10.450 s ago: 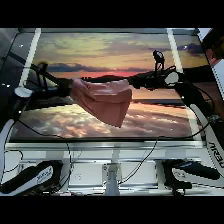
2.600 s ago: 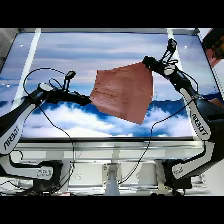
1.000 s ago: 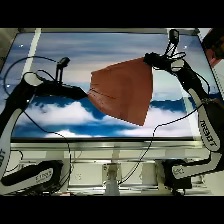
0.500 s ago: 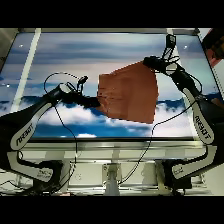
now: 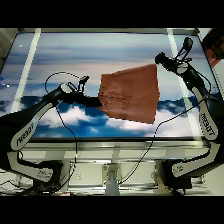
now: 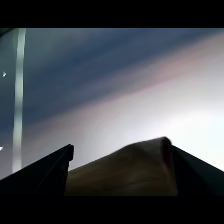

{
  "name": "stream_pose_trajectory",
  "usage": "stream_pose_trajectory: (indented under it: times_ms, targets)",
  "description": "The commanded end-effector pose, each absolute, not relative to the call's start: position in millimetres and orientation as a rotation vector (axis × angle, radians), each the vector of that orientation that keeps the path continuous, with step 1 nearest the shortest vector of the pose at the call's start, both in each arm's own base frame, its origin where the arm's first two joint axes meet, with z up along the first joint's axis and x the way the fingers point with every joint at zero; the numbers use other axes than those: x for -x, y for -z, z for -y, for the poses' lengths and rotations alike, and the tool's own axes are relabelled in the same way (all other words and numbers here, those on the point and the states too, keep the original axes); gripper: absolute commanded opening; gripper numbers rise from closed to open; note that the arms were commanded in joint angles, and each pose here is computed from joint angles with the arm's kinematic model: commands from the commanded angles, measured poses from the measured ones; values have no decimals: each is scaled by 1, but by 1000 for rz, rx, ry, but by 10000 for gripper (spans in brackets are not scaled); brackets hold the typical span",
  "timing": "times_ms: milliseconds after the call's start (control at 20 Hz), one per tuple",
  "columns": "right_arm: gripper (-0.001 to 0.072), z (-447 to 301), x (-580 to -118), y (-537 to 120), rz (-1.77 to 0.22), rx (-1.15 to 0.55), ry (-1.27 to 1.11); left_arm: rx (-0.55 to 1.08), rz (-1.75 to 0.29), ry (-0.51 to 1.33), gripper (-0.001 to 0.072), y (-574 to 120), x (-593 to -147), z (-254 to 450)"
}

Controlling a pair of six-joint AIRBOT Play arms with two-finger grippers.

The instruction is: Fold the clothes and pants, and hang the long-sleeved shirts on hangers.

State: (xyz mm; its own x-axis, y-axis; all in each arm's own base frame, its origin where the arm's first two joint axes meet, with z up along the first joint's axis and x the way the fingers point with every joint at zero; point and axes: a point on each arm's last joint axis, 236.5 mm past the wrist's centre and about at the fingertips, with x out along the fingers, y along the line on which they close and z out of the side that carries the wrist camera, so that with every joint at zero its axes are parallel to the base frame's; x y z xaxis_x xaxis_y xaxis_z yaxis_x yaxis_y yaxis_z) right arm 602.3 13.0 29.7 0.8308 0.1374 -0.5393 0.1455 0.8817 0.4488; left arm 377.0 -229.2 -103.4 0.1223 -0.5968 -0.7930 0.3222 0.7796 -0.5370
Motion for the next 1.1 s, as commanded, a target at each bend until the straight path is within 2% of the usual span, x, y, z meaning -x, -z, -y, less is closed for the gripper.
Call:
stream_pose_trajectory:
  times_ms: [0, 150, 200, 250, 300, 350, 550, 650, 950, 1000, 1050]
  targets:
    - [699, 2, -587, -18, -689, -545, 22, 249, -1242, 700, 487, 87, -382, 232]
    - [695, 16, -558, -7, -822, -507, 10, 233, -1163, 716, 488, 57, -392, 234]
    - [660, 20, -542, 3, -900, -475, -6, 208, -1123, 736, 490, 43, -396, 235]
    - [601, 21, -521, 16, -1001, -440, -49, 184, -1086, 753, 552, 32, -398, 236]
    - [597, 16, -497, 28, -1109, -403, -114, 169, -1055, 763, 676, 20, -399, 236]
    - [596, 10, -475, 36, -1204, -374, -181, 160, -1029, 769, 717, 10, -399, 236]
    - [592, -29, -417, 48, -1424, -309, -432, 148, -961, 778, 717, -20, -399, 236]
    - [554, -41, -410, 54, -1459, -310, -471, 145, -943, 781, 716, -28, -399, 236]
    - [552, -66, -380, 94, -1554, -303, -503, 145, -941, 781, 716, -29, -398, 236]
    - [539, -70, -378, 97, -1553, -316, -508, 145, -941, 781, 716, -29, -398, 236]
    - [437, -75, -377, 97, -1550, -324, -525, 144, -941, 781, 715, -29, -398, 236]
